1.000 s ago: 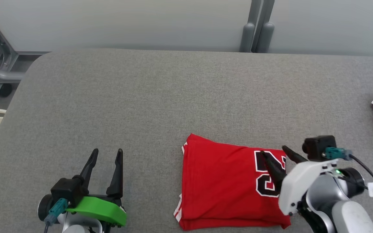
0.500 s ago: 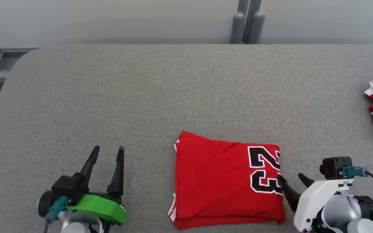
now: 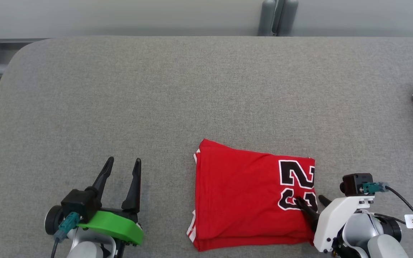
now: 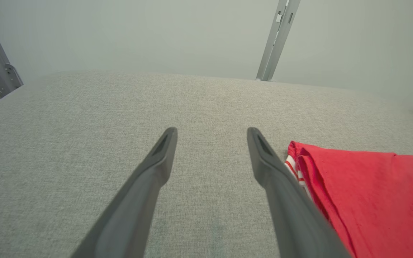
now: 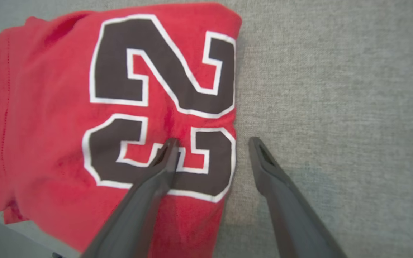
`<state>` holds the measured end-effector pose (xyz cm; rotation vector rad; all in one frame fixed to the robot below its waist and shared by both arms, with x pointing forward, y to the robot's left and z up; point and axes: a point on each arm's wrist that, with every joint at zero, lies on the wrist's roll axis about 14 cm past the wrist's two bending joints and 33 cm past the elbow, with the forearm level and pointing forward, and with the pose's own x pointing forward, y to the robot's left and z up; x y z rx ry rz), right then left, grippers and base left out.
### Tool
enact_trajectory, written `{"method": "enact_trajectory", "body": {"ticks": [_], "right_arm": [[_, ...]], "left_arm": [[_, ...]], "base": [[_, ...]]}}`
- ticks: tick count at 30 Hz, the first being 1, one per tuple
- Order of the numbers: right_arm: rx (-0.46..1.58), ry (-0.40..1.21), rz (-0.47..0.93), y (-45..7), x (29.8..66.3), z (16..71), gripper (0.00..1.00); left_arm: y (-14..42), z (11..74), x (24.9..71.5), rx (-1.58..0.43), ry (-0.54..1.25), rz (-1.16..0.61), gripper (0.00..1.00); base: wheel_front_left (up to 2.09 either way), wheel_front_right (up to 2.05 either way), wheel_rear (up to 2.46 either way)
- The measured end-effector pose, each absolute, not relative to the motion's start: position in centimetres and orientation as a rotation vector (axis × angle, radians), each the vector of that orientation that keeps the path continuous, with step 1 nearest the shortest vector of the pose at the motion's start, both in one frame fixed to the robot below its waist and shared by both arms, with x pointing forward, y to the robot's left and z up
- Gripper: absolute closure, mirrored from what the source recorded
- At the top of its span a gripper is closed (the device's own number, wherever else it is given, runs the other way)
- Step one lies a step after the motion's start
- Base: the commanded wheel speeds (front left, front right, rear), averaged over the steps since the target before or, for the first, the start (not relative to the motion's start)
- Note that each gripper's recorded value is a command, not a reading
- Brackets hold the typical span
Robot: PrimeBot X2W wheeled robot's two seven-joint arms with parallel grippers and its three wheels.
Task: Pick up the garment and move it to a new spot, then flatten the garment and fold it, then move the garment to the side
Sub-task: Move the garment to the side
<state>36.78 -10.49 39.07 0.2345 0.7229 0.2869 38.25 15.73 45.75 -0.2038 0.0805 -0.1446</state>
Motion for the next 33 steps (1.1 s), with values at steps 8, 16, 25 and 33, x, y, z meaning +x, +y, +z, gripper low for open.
{"method": "enact_trajectory", "body": {"ticks": [8, 16, 25, 33], "right_arm": [[0.216, 0.785, 0.287, -10.5, 36.7, 37.4, 0.63], [0.212, 0.81, 0.279, -10.6, 37.1, 36.7, 1.0], [0.184, 0.763, 0.27, -10.8, 38.3, 37.3, 1.0], [0.048, 0.686, 0.237, -12.3, 40.9, 40.3, 1.0]], "left_arm": [[15.9, 45.0, 38.3, -0.207, 0.103, -0.137, 0.0], [15.9, 44.9, 38.8, -0.207, 0.104, -0.139, 0.0], [16.2, 45.2, 39.1, -0.206, 0.094, -0.129, 0.0], [15.1, 46.8, 40.4, -0.193, 0.041, -0.172, 0.0]], "base": [[0.0, 0.0, 0.0], [0.0, 0.0, 0.0], [0.0, 0.0, 0.0], [0.0, 0.0, 0.0]]}}
